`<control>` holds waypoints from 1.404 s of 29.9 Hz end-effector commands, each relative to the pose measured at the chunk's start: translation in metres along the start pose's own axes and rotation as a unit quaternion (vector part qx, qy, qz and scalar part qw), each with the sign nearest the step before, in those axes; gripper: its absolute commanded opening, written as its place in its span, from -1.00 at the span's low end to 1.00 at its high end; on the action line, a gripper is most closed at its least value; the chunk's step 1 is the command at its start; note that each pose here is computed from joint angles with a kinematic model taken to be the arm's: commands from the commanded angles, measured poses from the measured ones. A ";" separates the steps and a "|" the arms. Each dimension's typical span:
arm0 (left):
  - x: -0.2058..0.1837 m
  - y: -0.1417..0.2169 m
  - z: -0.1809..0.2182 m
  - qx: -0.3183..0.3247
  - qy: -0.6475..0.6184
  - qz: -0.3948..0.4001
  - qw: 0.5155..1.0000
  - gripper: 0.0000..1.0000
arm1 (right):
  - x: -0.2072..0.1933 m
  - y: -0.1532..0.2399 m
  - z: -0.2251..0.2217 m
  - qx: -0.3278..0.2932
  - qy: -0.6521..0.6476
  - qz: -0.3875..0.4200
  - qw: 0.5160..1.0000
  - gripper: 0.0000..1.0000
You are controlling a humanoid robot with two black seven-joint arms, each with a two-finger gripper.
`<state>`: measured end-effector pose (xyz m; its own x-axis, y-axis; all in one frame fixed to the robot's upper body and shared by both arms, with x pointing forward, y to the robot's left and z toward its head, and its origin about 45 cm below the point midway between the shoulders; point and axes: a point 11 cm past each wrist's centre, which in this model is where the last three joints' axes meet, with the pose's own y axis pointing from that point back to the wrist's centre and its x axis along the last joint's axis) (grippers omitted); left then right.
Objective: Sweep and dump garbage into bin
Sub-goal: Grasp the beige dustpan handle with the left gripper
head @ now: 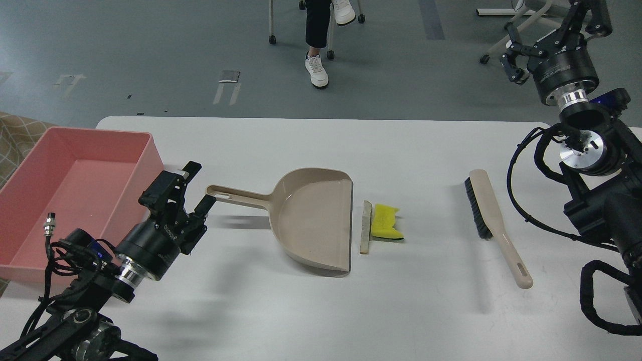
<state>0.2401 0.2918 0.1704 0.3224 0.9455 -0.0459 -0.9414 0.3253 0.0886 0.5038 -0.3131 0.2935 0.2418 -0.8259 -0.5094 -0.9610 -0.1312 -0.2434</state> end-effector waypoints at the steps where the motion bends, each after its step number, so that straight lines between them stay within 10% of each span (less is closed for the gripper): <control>1: -0.001 0.001 -0.005 0.005 -0.013 0.000 1.000 0.80 | 0.002 0.002 0.002 -0.002 0.000 0.002 1.000 1.00; 24: -0.013 -0.035 -0.060 0.051 0.005 0.011 0.999 0.34 | 0.004 0.002 -0.001 0.000 0.001 0.005 1.000 1.00; 42: -0.006 -0.063 -0.065 0.062 -0.021 0.007 0.998 0.41 | 0.005 0.003 -0.001 0.000 0.002 0.004 1.000 1.00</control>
<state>0.2883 0.2656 0.0997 0.3162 0.9487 -0.0042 -0.9264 0.3098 0.2140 0.5016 -0.3181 0.2909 0.2328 -0.8288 -0.5088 -0.9629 -0.1228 -0.2405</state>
